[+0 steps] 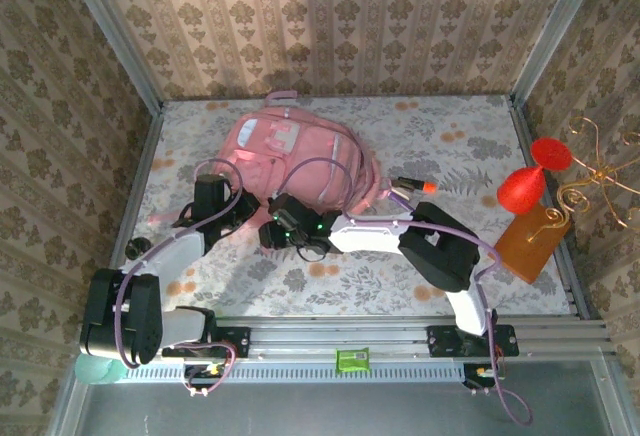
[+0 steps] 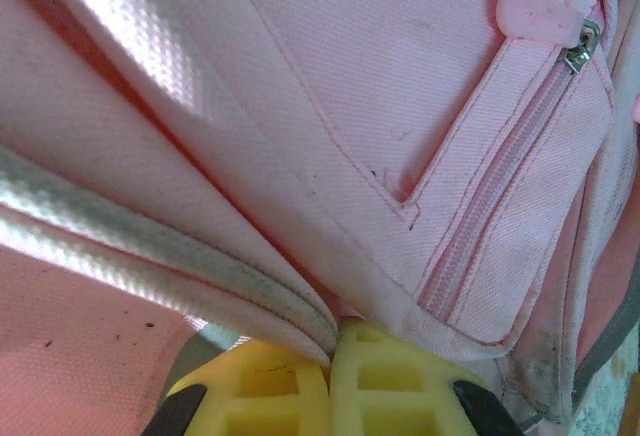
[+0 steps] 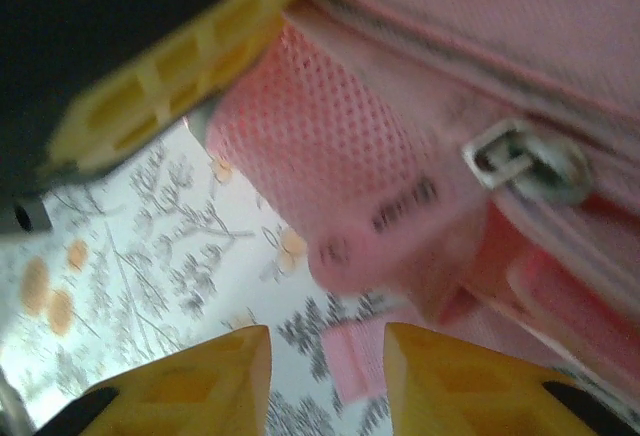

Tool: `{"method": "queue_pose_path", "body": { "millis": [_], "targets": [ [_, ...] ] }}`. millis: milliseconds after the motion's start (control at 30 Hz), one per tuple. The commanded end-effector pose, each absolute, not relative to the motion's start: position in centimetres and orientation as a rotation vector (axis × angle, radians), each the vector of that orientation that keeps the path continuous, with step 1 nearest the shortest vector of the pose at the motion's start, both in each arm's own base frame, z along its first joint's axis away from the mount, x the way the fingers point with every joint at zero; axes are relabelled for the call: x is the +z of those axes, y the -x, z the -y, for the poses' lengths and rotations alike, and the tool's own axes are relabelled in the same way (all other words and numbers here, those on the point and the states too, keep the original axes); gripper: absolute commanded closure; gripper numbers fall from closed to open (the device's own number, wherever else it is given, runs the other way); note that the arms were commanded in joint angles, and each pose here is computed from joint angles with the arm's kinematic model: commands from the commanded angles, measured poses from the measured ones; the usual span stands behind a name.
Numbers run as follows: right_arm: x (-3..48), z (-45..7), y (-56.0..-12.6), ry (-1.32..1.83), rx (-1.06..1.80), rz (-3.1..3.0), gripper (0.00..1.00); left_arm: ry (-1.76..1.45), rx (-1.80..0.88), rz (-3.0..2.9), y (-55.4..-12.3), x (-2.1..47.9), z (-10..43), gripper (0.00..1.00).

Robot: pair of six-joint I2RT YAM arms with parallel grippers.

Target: Pack the student bag

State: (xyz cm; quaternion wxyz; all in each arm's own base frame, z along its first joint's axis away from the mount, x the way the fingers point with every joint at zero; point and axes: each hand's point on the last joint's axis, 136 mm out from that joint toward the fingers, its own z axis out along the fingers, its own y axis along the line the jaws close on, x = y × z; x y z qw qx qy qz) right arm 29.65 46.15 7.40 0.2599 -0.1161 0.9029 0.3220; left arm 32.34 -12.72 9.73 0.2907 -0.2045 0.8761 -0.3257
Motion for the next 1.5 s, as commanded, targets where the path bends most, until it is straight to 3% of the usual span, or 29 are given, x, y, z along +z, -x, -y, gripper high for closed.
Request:
{"method": "queue_pose_path", "body": {
  "millis": [0, 667, 833, 1133, 1267, 1467],
  "targets": [
    [9.4, -47.5, -32.2, 0.225, 1.029, -2.366, 0.68, 0.479, -0.896, -2.341, -31.6, 10.4, 13.5, 1.0],
    [13.8, -42.6, -32.5, 0.152, 1.088, -2.182, 0.74, 0.456, -0.857, -2.362, -31.7, 9.5, 13.2, 1.0],
    [12.8, -41.4, -32.5, 0.161, 0.982, -2.21, 0.69, 0.453, -0.862, -2.365, -31.7, 9.3, 13.3, 1.0],
    [10.9, -41.3, -32.4, 0.234, 0.82, -2.316, 0.51, 0.446, -0.862, -2.369, -31.8, 9.3, 13.3, 1.0],
    [11.2, -42.0, -32.1, 0.294, 0.765, -2.328, 0.47, 0.446, -0.862, -2.369, -31.8, 9.3, 13.3, 1.0],
    [9.6, -41.1, -32.4, 0.358, 0.444, -2.404, 0.45, 0.44, -0.866, -2.368, -31.8, 9.4, 13.4, 1.0]
  ]
}}
